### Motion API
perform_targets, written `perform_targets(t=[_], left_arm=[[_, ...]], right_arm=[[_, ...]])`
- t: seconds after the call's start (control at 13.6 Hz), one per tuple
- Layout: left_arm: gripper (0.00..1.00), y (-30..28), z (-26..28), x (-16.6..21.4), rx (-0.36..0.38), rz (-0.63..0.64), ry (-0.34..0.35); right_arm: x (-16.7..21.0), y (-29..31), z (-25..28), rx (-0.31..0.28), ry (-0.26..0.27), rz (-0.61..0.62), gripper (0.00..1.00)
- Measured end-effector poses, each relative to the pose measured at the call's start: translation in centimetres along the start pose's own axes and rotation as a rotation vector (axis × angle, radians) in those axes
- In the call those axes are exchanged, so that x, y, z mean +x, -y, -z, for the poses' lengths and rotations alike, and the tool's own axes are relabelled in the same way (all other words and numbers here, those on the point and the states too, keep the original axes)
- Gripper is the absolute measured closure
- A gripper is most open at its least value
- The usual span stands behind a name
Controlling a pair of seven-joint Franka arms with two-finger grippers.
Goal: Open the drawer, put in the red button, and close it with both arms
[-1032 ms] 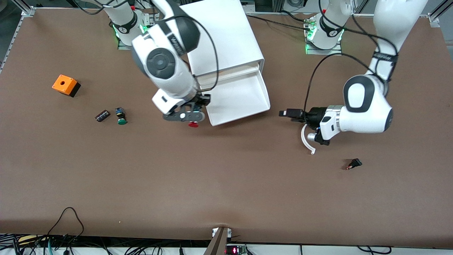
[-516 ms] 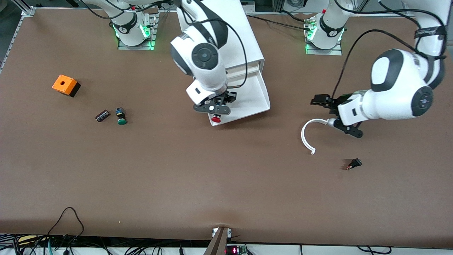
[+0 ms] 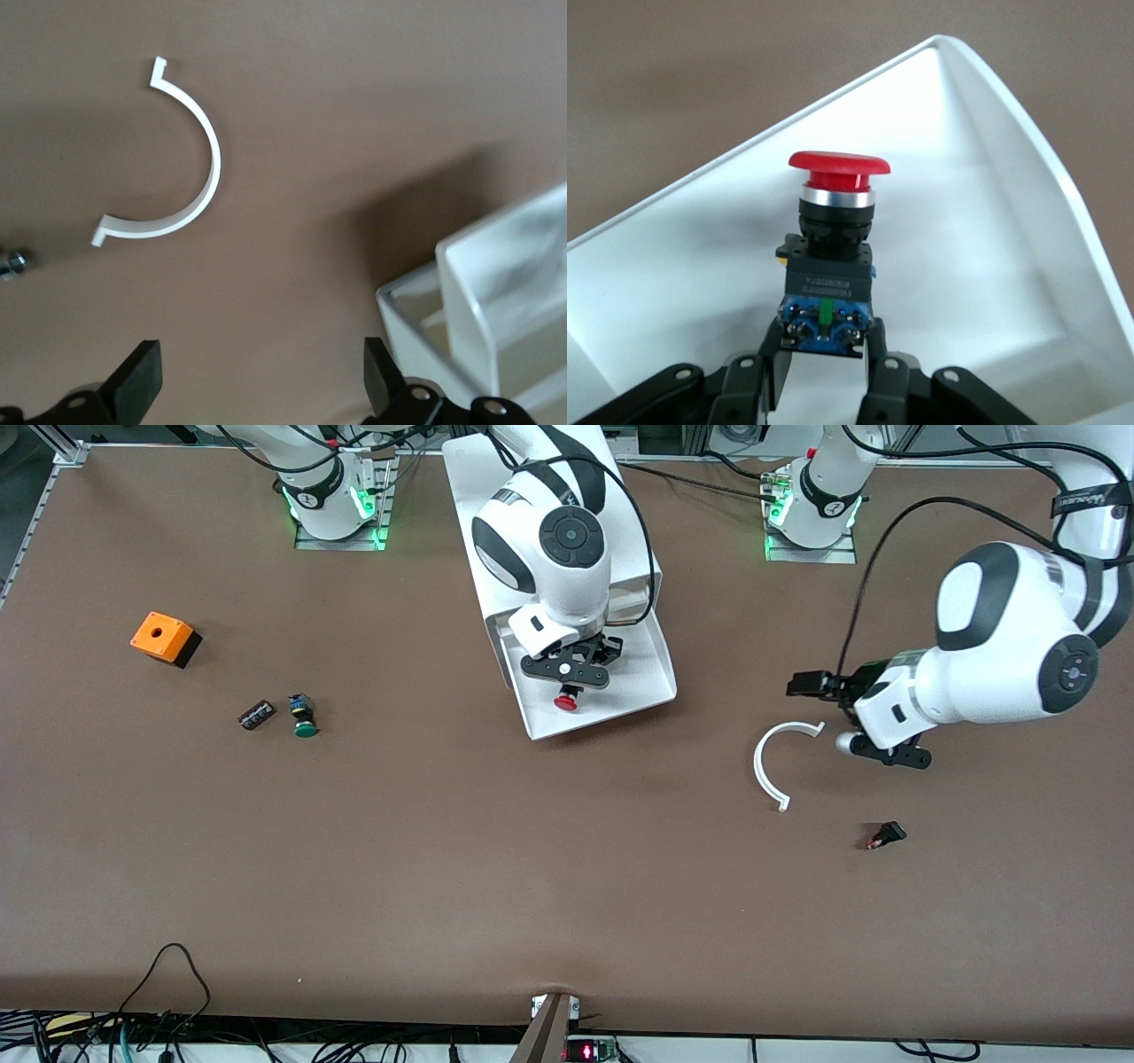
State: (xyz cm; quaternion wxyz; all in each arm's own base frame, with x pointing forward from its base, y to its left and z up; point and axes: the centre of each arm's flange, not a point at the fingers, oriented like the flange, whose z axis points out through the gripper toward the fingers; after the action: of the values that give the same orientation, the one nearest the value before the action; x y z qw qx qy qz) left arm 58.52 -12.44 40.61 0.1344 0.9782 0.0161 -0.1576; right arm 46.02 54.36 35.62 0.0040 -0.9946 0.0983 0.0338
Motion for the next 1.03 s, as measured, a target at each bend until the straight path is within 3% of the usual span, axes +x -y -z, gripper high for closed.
perform_targets(t=[0.22, 0.44, 0.66, 0.88, 1.03], left_arm=[[0.00, -5.1, -2.9, 0.7, 0.039, 0.193, -0.065], [0.00, -8.0, -5.9, 1.8, 0.063, 0.326, -0.135], [0.00, -12.8, -9.6, 2.1, 0.078, 0.463, -0.249], [0.00, -17.5, -14.6, 1.4, 0.093, 0.490, -0.311], [0.00, -19.8, -17.3, 0.4, 0.141, 0.469, -0.343]], right_arm=[[0.4, -0.2, -0.1, -0.004, -0.003, -0.009, 0.36], [1.7, -0.8, 0.4, -0.004, -0.017, -0.028, 0.02], [6.9, -4.3, 3.8, -0.003, -0.059, -0.025, 0.00], [11.9, -10.7, 9.1, -0.023, -0.068, 0.062, 0.00], [14.1, -13.7, 11.4, -0.022, -0.088, 0.112, 0.00]])
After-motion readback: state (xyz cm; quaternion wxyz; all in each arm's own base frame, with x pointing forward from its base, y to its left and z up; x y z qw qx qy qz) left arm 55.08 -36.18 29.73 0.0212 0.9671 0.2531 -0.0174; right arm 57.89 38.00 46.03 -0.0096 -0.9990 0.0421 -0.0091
